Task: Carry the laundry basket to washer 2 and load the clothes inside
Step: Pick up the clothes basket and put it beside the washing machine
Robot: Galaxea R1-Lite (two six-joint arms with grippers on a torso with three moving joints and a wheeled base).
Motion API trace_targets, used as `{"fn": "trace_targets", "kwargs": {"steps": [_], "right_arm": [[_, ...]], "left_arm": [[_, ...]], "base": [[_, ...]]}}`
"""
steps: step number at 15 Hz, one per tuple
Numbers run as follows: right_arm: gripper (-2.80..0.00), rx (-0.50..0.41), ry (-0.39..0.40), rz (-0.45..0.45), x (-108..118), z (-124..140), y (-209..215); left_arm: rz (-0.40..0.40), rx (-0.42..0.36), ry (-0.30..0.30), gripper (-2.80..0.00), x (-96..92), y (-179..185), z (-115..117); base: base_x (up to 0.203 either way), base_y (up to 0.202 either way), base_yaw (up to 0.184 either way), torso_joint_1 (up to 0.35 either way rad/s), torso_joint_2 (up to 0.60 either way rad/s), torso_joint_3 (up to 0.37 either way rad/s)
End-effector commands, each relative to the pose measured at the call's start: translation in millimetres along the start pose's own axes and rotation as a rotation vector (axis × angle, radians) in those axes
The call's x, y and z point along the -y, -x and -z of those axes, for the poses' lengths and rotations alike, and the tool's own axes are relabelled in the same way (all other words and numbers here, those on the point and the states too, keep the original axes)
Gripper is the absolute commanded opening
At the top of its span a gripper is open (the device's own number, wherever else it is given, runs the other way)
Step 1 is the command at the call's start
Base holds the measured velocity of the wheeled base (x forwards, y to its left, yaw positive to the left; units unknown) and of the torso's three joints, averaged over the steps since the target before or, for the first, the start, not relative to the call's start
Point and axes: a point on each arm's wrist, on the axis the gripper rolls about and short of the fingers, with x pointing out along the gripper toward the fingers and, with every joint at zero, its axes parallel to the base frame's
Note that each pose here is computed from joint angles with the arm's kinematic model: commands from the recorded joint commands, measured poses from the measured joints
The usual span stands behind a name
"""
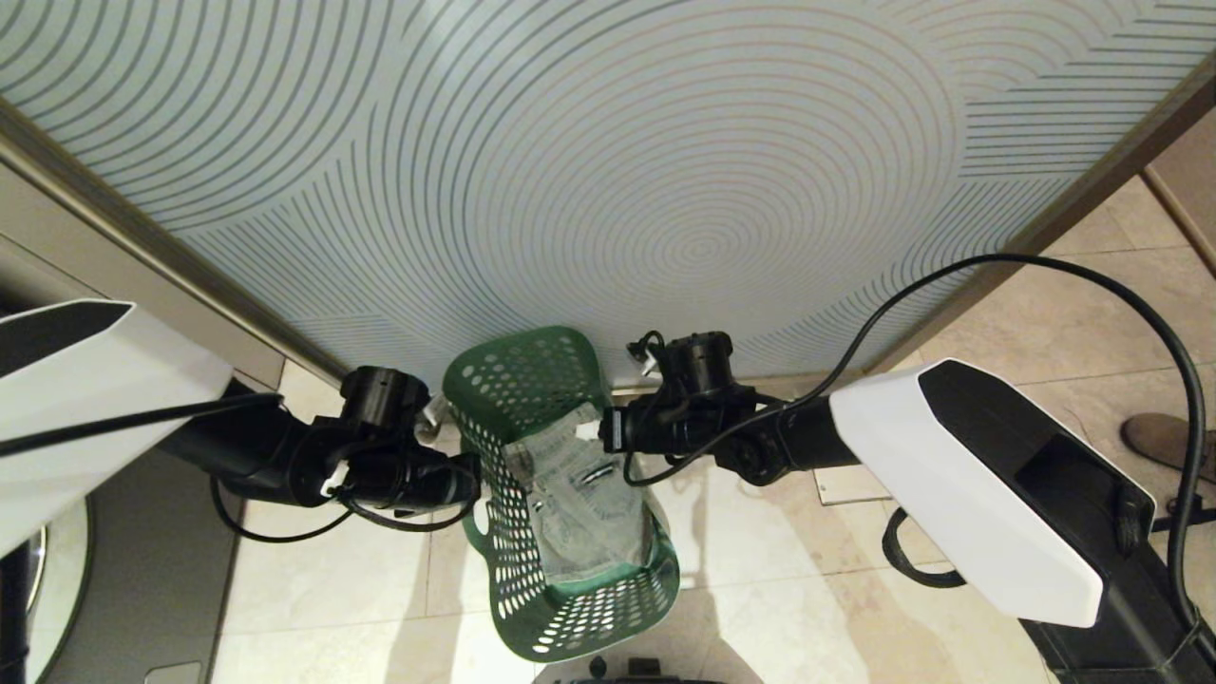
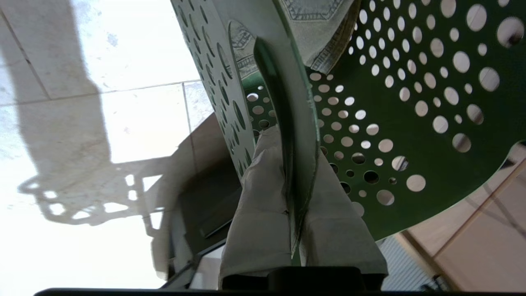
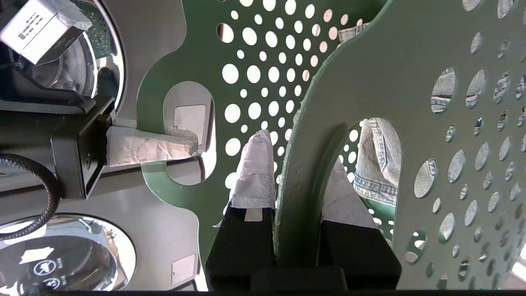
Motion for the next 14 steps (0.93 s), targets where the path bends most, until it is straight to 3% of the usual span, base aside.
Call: {"fn": "trace_targets", "kwargs": {"steps": [1,5,14], "right_arm": [[-2.8,-0.001,0.007,-0.019,-13,-2,1],[-2.8,-0.006,0.016,-0.03,-24,-2,3],[-2.8,-0.007,0.016,-0.03,-27,-6,6]], "left_arm": [[0.003,-0.002,-0.034,-2.8,1.5,7,3],[-0.017,-0.062,-0.036,-2.8,-2.4,10,17],[-0.025,-0.065,-0.033,-2.8,-1.7,22,15]], "base": [[0.0,0.0,0.0,0.0,0.0,0.0],[0.0,0.0,0.0,0.0,0.0,0.0],[0.0,0.0,0.0,0.0,0.0,0.0]]}}
